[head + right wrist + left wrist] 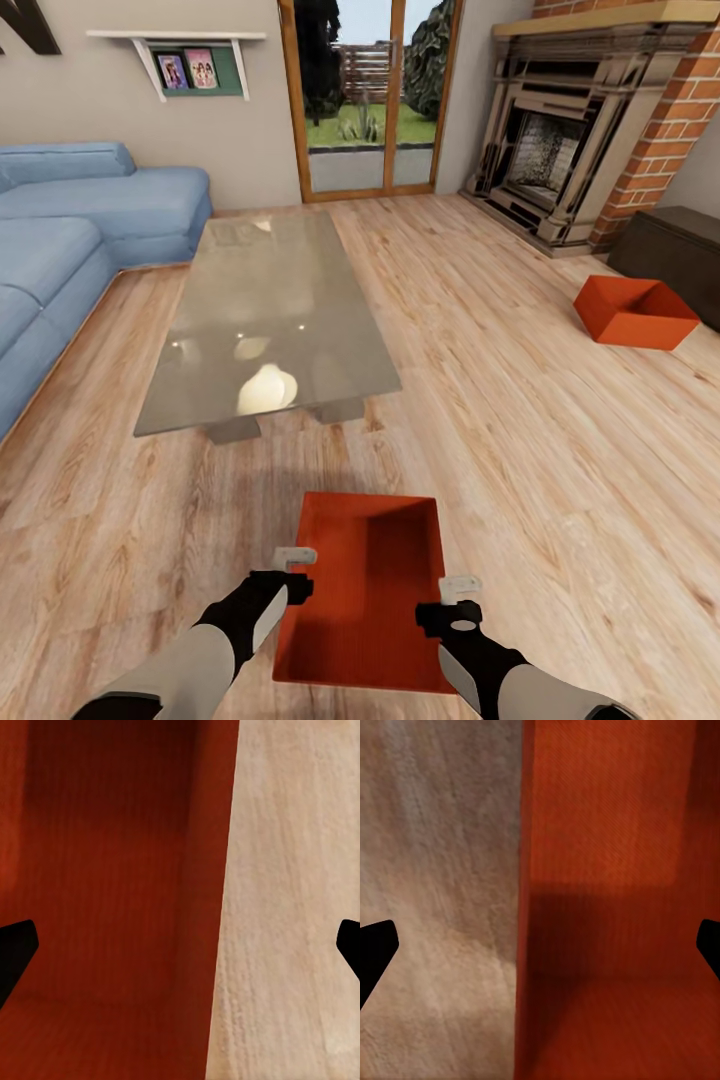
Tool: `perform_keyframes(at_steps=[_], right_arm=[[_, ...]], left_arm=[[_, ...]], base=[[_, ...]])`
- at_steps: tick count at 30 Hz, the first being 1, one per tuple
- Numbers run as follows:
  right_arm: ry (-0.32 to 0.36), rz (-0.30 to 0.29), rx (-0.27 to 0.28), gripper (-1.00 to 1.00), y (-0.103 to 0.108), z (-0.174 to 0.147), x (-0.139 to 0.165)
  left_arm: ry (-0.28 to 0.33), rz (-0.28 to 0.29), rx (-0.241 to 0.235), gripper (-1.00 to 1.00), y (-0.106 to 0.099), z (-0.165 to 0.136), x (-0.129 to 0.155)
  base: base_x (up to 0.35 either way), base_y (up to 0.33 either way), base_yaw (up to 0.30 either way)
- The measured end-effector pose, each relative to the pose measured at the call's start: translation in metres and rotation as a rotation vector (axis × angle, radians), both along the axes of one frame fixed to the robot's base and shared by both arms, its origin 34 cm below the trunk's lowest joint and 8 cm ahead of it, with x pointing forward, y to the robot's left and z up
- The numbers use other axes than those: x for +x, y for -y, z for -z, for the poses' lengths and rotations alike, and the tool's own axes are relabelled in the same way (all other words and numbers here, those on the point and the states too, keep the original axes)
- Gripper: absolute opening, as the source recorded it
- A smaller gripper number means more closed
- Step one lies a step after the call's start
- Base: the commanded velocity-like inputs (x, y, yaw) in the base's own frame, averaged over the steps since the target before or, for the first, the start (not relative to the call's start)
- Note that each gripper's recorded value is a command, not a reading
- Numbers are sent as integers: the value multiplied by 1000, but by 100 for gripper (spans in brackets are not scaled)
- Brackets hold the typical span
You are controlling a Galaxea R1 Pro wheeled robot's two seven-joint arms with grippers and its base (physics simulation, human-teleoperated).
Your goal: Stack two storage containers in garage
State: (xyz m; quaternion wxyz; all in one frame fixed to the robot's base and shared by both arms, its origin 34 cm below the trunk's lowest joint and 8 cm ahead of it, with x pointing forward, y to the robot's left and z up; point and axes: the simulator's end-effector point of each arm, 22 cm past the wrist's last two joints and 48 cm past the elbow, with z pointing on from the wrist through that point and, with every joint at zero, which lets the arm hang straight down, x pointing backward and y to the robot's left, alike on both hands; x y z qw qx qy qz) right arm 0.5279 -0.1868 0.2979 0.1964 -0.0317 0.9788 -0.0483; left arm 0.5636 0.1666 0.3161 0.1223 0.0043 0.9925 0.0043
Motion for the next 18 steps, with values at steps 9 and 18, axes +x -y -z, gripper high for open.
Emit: perform_keyframes(at_steps=[9,18], right_arm=[[1,0,0,100,0,17,-3],[1,0,2,100,0,23,-4]], left_arm=[[1,2,-2,100,2,16,-3],[1,1,0,100,1,23,-4]], base=[[0,0,0],[0,0,0]])
